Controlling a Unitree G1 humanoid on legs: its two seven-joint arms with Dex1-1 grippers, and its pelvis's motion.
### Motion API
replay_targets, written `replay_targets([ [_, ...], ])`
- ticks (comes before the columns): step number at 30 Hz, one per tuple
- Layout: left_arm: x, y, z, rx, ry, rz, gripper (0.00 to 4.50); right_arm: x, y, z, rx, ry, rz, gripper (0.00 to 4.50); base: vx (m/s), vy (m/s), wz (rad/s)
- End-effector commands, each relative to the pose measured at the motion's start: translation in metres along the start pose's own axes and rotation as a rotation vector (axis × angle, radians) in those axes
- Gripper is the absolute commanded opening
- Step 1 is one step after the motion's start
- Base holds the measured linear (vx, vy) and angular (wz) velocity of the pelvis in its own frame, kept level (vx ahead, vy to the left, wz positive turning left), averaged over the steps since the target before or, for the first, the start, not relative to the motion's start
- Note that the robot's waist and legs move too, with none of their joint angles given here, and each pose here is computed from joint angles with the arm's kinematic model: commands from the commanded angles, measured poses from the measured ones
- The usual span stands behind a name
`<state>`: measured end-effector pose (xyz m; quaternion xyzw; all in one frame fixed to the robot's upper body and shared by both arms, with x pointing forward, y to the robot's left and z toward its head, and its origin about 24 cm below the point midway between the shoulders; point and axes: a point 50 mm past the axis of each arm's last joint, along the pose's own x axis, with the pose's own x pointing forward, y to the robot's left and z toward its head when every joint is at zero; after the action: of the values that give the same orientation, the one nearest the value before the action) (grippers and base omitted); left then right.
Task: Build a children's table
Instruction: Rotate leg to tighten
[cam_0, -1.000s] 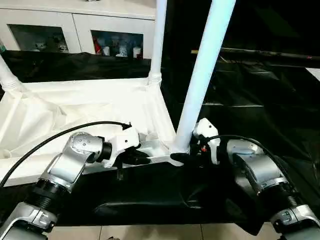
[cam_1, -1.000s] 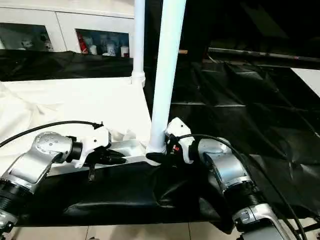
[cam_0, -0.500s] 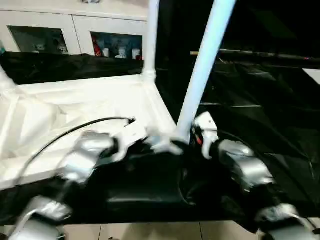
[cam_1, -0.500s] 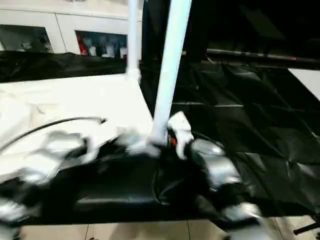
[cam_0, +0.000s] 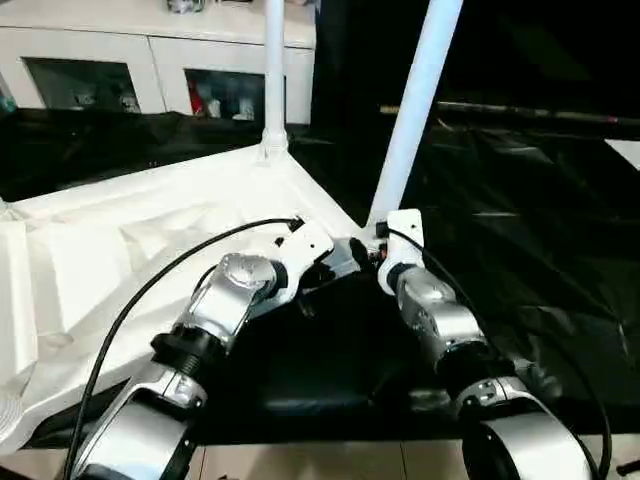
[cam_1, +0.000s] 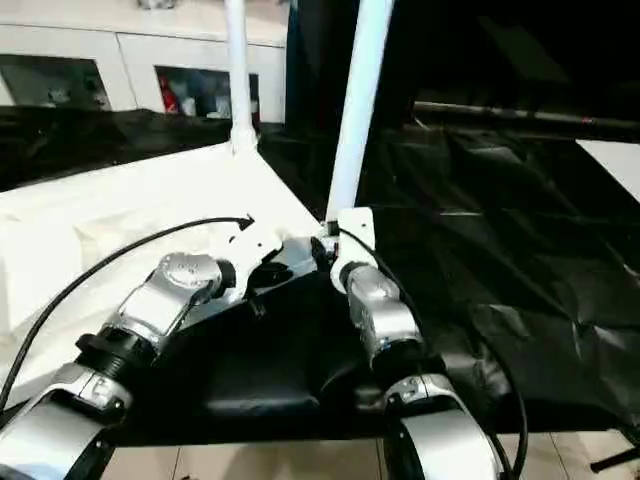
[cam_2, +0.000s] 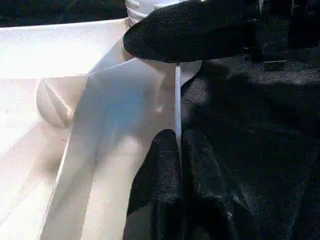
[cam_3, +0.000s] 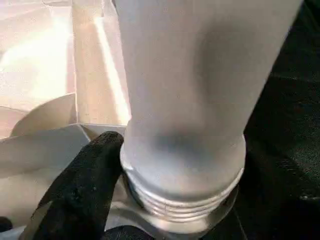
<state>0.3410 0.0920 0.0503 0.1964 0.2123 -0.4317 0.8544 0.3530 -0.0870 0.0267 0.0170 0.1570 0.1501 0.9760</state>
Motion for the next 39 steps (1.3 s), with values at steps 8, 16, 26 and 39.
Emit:
replay_targets([
  [8,-0.018,-0.003,-0.013,0.064,-0.057,-0.138,0.0,-0.018,-0.014,0.011,-0.165,-0.073,0.332,3.89,0.0,0.0,0.0],
  [16,-0.05,-0.007,-0.02,0.14,-0.075,-0.356,0.0,-0.061,-0.036,0.013,-0.387,0.034,0.699,3.89,0.0,0.0,0.0],
  [26,-0.061,-0.017,-0.022,0.156,-0.08,-0.462,0.0,-0.063,-0.031,0.011,-0.412,0.066,0.754,3.89,0.0,0.0,0.0],
  [39,-0.061,-0.019,-0.023,0.144,-0.079,-0.463,0.0,-0.064,-0.029,0.009,-0.375,0.066,0.76,2.89,0.0,0.0,0.0],
])
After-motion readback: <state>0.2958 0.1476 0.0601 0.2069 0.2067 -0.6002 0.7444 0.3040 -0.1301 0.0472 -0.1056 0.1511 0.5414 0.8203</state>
